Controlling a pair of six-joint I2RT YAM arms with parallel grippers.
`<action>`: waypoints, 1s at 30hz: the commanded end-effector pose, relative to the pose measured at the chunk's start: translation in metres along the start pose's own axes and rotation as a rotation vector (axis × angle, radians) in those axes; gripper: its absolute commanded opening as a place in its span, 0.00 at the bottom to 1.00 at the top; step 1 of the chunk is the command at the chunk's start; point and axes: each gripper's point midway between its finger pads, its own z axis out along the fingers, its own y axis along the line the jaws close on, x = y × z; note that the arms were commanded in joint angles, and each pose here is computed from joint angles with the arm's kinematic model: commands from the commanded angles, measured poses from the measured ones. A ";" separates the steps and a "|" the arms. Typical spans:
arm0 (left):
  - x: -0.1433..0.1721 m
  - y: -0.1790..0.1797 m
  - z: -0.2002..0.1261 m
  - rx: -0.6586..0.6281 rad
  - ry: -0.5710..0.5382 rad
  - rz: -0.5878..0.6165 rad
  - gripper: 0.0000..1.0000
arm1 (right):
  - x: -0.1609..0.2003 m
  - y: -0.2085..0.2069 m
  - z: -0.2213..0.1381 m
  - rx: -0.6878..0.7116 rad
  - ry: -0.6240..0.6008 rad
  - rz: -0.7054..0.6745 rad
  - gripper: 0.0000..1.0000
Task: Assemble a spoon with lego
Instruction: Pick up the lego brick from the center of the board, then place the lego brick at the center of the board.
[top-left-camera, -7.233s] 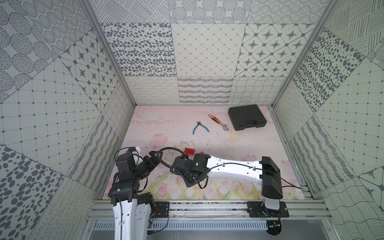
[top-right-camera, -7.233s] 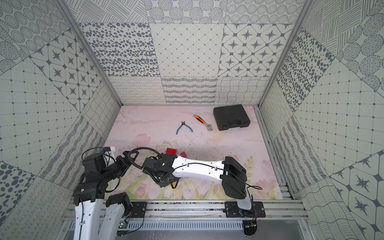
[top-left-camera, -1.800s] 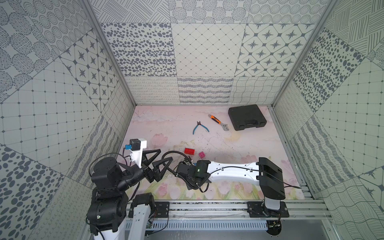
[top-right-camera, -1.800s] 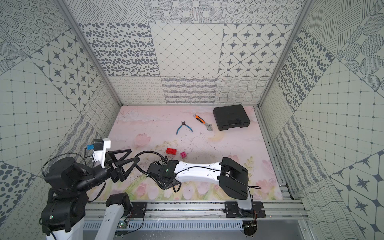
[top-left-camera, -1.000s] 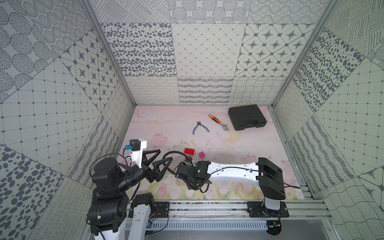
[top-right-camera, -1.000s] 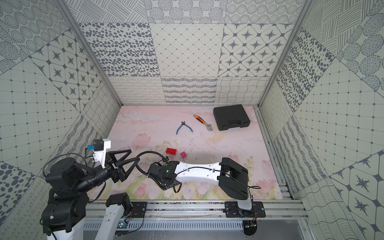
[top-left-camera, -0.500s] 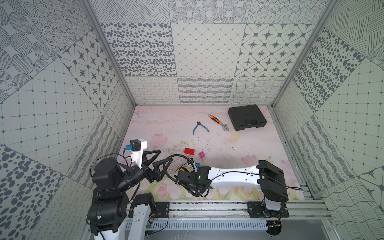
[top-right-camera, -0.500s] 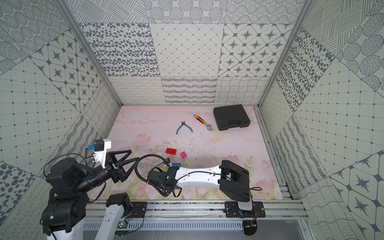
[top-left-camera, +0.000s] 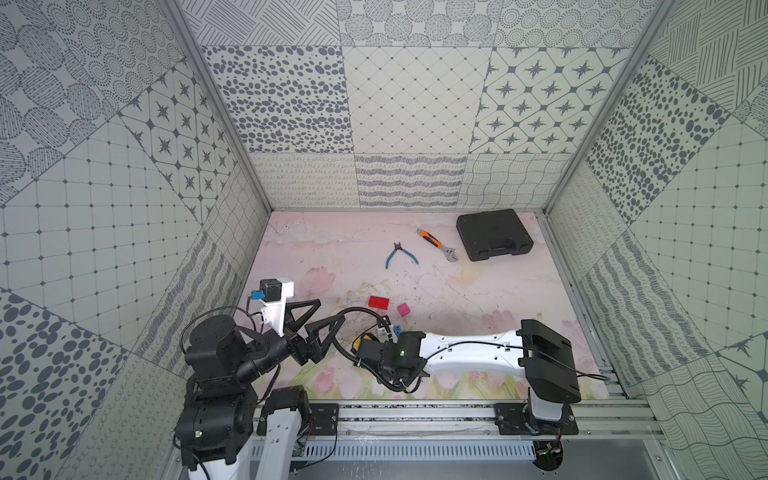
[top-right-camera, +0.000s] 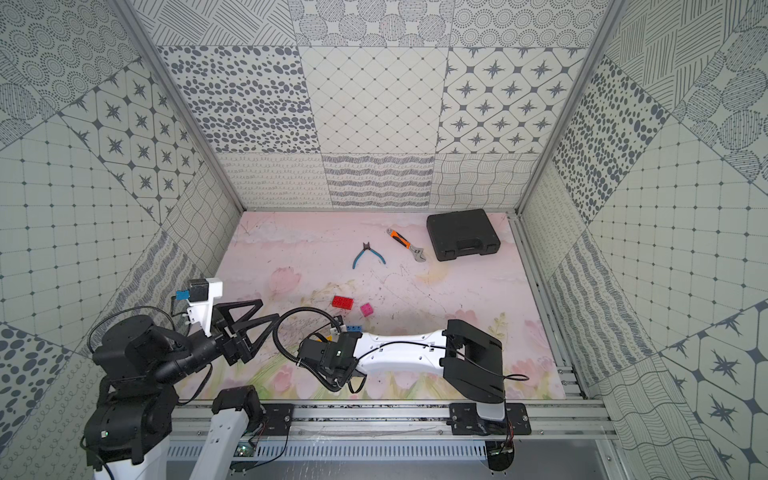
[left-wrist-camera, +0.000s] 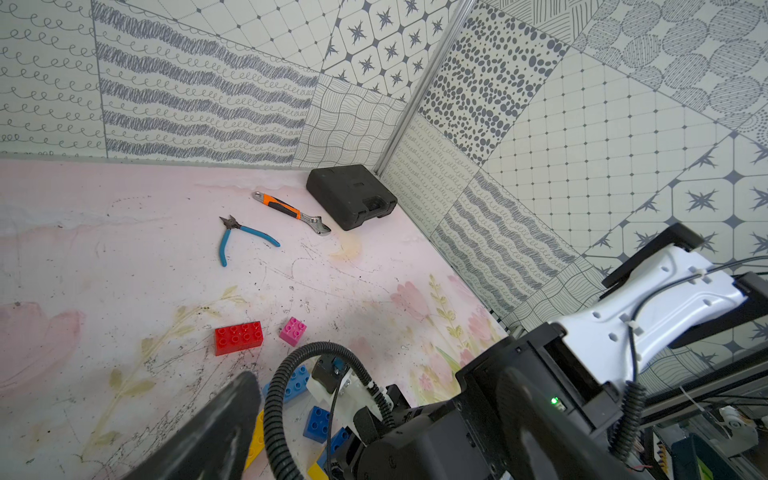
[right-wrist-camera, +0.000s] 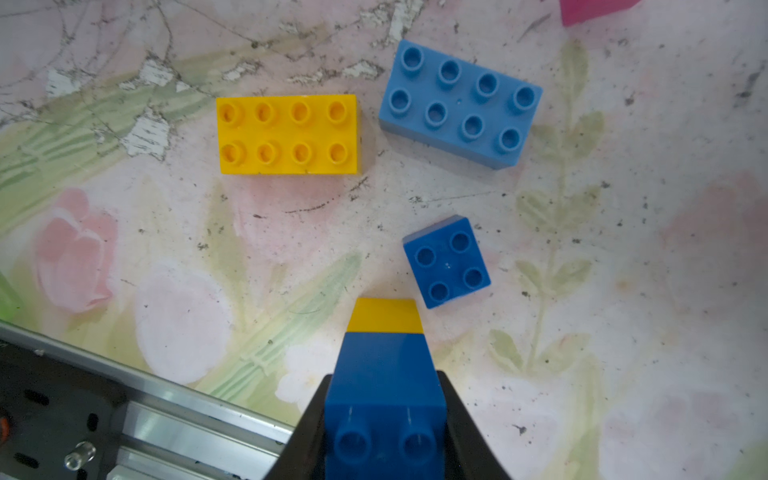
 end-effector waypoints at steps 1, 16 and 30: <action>-0.008 -0.004 -0.002 0.002 -0.020 0.021 0.92 | -0.008 -0.009 -0.023 0.017 0.009 -0.014 0.13; -0.019 -0.006 0.005 0.075 -0.063 -0.045 0.92 | -0.075 -0.104 -0.051 0.109 -0.075 0.128 0.13; -0.005 0.007 0.016 0.104 -0.049 -0.100 0.91 | -0.129 -0.158 0.013 0.167 -0.053 0.249 0.13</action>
